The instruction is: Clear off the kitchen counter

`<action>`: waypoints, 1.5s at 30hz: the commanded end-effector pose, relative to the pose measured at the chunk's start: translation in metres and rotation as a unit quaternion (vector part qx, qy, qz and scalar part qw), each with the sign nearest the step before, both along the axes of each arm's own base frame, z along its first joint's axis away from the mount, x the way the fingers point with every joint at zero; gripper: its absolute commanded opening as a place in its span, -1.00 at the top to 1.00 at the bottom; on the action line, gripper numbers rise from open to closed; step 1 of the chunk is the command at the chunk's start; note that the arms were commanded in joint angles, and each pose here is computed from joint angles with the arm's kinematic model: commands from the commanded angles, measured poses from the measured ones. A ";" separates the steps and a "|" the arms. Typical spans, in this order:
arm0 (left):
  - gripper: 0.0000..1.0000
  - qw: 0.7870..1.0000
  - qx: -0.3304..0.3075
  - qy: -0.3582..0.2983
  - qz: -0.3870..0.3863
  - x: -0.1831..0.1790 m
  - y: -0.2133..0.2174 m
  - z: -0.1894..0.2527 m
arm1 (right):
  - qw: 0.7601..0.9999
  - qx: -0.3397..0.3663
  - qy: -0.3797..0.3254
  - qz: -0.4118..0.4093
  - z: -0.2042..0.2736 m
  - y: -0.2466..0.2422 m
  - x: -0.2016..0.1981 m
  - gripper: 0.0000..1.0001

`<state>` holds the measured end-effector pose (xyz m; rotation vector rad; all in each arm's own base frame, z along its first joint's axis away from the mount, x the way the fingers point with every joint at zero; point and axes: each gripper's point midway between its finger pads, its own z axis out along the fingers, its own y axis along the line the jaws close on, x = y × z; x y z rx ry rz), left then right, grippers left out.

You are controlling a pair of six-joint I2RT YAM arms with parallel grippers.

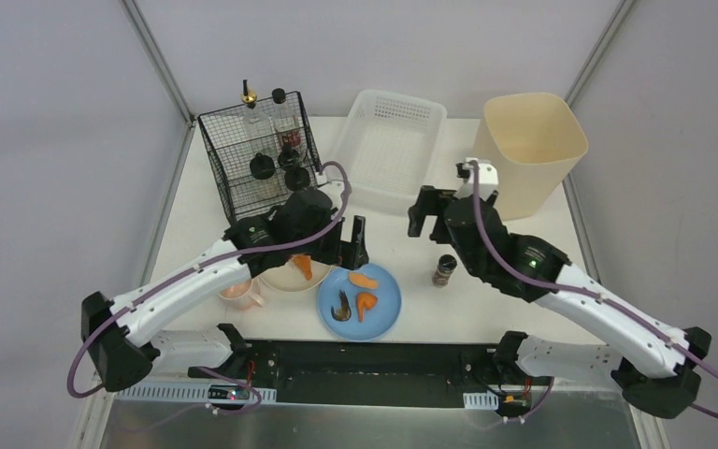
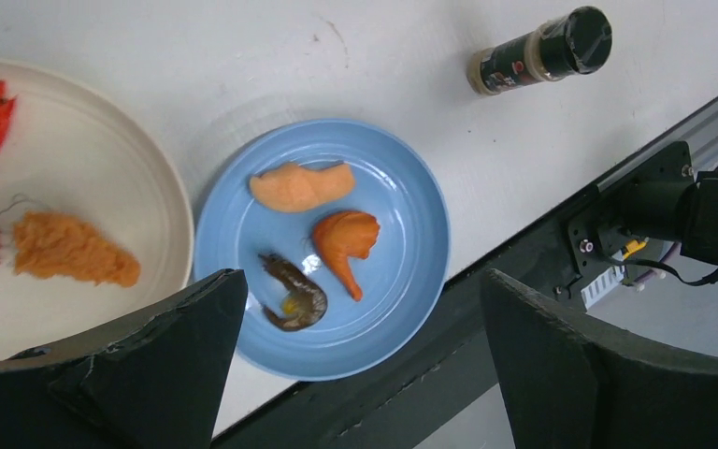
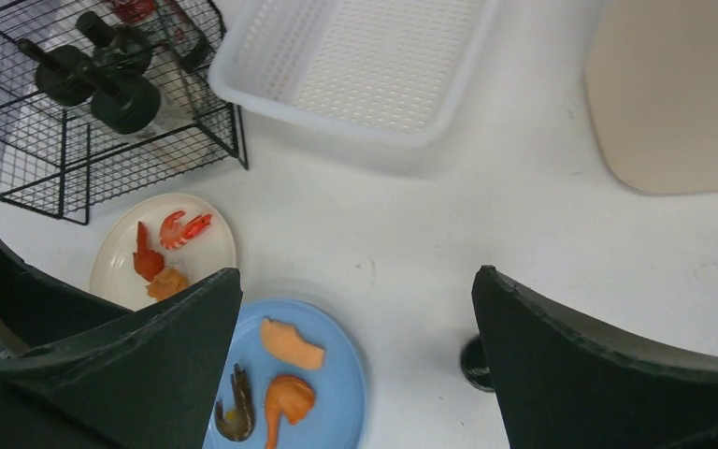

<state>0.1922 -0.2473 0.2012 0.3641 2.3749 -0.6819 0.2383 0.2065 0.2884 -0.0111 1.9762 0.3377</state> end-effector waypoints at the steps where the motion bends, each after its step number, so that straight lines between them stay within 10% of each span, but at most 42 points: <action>1: -0.99 0.999 -0.042 -0.021 -0.019 0.015 -0.049 0.019 | 0.998 -0.025 0.007 -0.065 -0.009 -0.056 -0.015 -0.96; 23: -0.99 0.987 -0.037 0.028 -0.156 0.006 -0.222 -0.030 | 0.993 0.116 -0.011 -0.019 0.031 -0.108 -0.074 -0.96; 45: -0.66 0.988 0.062 0.051 -0.131 0.015 -0.243 -0.081 | 0.992 0.127 -0.017 0.023 0.026 -0.105 -0.084 -0.98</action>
